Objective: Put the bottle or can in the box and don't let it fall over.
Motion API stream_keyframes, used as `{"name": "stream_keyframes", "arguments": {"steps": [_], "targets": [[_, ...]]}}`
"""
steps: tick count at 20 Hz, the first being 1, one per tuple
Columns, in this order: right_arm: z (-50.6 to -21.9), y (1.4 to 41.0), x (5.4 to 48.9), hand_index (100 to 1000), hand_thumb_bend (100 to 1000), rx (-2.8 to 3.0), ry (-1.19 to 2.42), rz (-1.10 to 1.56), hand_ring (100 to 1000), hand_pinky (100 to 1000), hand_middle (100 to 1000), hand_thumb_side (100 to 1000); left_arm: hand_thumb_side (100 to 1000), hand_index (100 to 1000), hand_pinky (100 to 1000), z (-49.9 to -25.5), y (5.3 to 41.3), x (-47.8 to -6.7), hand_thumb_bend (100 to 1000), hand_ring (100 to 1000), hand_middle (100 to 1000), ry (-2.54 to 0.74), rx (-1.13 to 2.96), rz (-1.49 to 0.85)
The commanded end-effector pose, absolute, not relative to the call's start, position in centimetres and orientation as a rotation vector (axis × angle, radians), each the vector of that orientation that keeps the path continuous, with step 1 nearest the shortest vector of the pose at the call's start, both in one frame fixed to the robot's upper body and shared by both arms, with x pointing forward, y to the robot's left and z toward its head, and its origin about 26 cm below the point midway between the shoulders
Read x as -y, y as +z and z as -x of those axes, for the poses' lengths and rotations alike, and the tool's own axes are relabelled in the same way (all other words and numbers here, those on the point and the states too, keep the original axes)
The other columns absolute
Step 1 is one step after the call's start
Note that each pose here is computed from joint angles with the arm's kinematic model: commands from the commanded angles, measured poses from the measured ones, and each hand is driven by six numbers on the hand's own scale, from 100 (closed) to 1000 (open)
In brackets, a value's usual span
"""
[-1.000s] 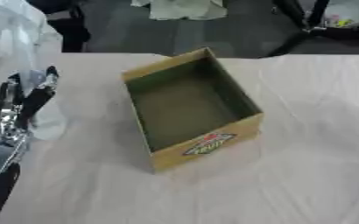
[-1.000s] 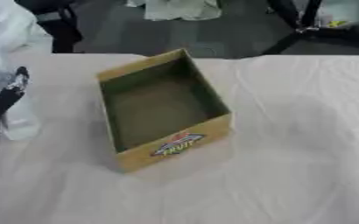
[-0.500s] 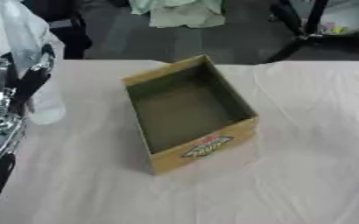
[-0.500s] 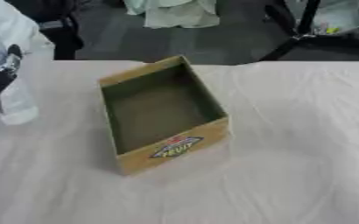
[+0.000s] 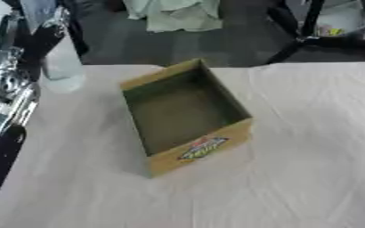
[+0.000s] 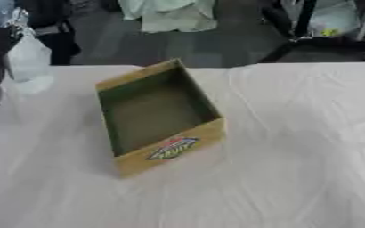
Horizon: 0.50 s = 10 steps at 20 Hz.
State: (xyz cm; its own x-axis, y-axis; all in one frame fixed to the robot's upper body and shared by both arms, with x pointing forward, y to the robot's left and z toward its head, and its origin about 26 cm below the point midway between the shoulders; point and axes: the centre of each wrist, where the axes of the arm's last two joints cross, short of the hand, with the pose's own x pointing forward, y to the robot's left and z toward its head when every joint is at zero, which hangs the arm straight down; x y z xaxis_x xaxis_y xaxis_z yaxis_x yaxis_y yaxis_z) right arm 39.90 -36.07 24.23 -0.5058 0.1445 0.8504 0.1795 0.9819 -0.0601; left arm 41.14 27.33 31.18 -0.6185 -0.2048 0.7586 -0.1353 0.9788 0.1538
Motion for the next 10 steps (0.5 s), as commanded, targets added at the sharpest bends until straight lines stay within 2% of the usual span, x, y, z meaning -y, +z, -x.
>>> {"name": "stream_keyframes", "arguments": {"steps": [1, 10], "targets": [[-39.4, 25.9, 36.7, 850, 100, 2.154, -0.031, 0.243, 751, 882, 799, 794, 320, 114, 100, -40.8, 32.7, -25.5, 100, 100, 100, -0.145, 2.291, -0.175], [-39.7, 26.0, 35.9, 850, 100, 2.155, -0.023, 0.212, 751, 882, 799, 795, 343, 115, 100, -41.3, 32.4, -19.7, 100, 100, 100, -0.229, 2.285, 0.028]]}}
